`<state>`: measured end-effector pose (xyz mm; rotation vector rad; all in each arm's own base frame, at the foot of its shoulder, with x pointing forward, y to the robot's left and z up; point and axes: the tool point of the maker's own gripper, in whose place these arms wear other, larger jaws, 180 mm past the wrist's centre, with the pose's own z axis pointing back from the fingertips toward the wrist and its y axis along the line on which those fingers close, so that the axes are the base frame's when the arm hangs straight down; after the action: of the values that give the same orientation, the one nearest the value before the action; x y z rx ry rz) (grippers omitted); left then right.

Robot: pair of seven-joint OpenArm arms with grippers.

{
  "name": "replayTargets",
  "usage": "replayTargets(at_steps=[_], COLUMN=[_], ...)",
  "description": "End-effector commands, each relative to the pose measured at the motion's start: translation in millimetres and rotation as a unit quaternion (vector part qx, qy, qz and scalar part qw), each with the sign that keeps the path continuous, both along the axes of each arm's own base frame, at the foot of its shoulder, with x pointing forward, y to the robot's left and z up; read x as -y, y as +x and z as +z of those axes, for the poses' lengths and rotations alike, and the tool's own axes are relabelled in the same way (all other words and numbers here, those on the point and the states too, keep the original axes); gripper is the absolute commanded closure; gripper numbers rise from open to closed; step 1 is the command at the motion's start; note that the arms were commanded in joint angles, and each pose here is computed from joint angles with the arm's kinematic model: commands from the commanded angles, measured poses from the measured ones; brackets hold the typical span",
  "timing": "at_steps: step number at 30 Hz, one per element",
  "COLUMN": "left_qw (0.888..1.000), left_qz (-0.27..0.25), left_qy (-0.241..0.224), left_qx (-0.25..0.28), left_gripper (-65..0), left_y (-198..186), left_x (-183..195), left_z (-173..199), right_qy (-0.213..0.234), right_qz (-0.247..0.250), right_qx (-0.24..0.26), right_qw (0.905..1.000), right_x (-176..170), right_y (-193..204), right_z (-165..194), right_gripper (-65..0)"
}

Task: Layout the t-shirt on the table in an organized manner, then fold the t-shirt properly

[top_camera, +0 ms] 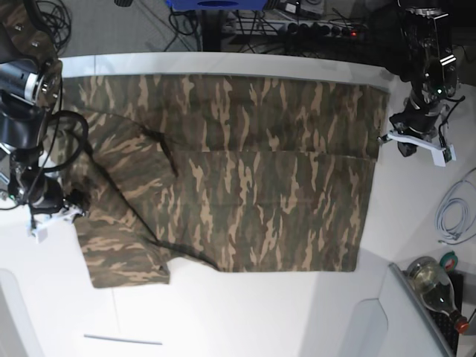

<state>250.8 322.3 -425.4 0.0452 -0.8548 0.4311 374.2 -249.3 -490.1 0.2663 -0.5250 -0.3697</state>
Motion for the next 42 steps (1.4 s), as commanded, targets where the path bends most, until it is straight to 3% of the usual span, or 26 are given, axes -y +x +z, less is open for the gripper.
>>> replayTargets(at_steps=[1,4,11,18,19,21,22,29,33,34,38,40,42], left_qw=[1.000,1.000,0.995,0.993,0.993,0.993,0.993,0.995,0.996,0.996,0.998,0.999,0.999], left_qz=[-0.001,0.002,-0.028,-0.027,-0.027,-0.028,-0.029,-0.015,-0.045,-0.047,-0.041,-0.036,-0.036], left_qy=[0.015,0.017,0.097,0.109,0.109,0.110,0.109,0.103,0.081,0.073,0.046,0.037,0.024], left_qx=[0.019,0.021,-0.018,-0.022,-0.022,-0.022,-0.016,-0.008,-0.013,-0.012,-0.007,-0.004,-0.006], left_gripper=[0.0,0.0,0.0,0.0,0.0,0.0,0.0,0.0,0.0,-3.5,-36.7,-46.1,-47.9], left_y=[6.7,7.1,0.2,-1.8,-1.7,-0.9,5.0,45.6,86.5,96.7,124.7,133.8,141.2], left_x=[-8.3,-11.0,-14.0,-16.8,-17.3,-17.8,-16.2,-30.8,-26.7,-26.4,-25.2,-23.6,-14.0], left_z=[13.0,14.6,7.4,7.1,7.4,8.1,10.8,11.2,2.4,1.3,1.2,2.6,-1.9], right_qy=[-0.007,-0.008,-0.025,-0.027,-0.029,-0.031,-0.031,-0.035,-0.066,-0.070,-0.105,-0.109,-0.115], right_qz=[-0.005,-0.007,-0.009,-0.014,-0.020,-0.027,-0.027,-0.018,0.007,0.014,0.036,0.043,0.048], right_qx=[0.027,0.027,0.045,0.038,0.035,0.031,0.031,0.039,0.060,0.067,0.102,0.121,0.126], right_qw=[0.9996,0.9996,0.9987,0.9988,0.9988,0.9987,0.9987,0.9985,0.9960,0.9952,0.9886,0.9857,0.9842], right_x=[10.3,11.5,20.6,22.5,24.3,26.4,26.4,26.9,26.9,19.8,8.7,-2.6,-7.3], right_y=[17.1,17.2,25.3,23.2,22.6,21.6,21.6,28.1,24.2,21.7,7.6,5.2,-2.2], right_z=[17.0,17.3,29.1,26.9,26.3,25.1,25.1,43.2,70.2,76.6,107.8,120.5,126.4], right_gripper=[-22.5,-17.4,-17.6,-16.5,-15.3,-6.2,-0.2,-0.2,-0.2,-0.2,-0.2,-0.2,-0.2])
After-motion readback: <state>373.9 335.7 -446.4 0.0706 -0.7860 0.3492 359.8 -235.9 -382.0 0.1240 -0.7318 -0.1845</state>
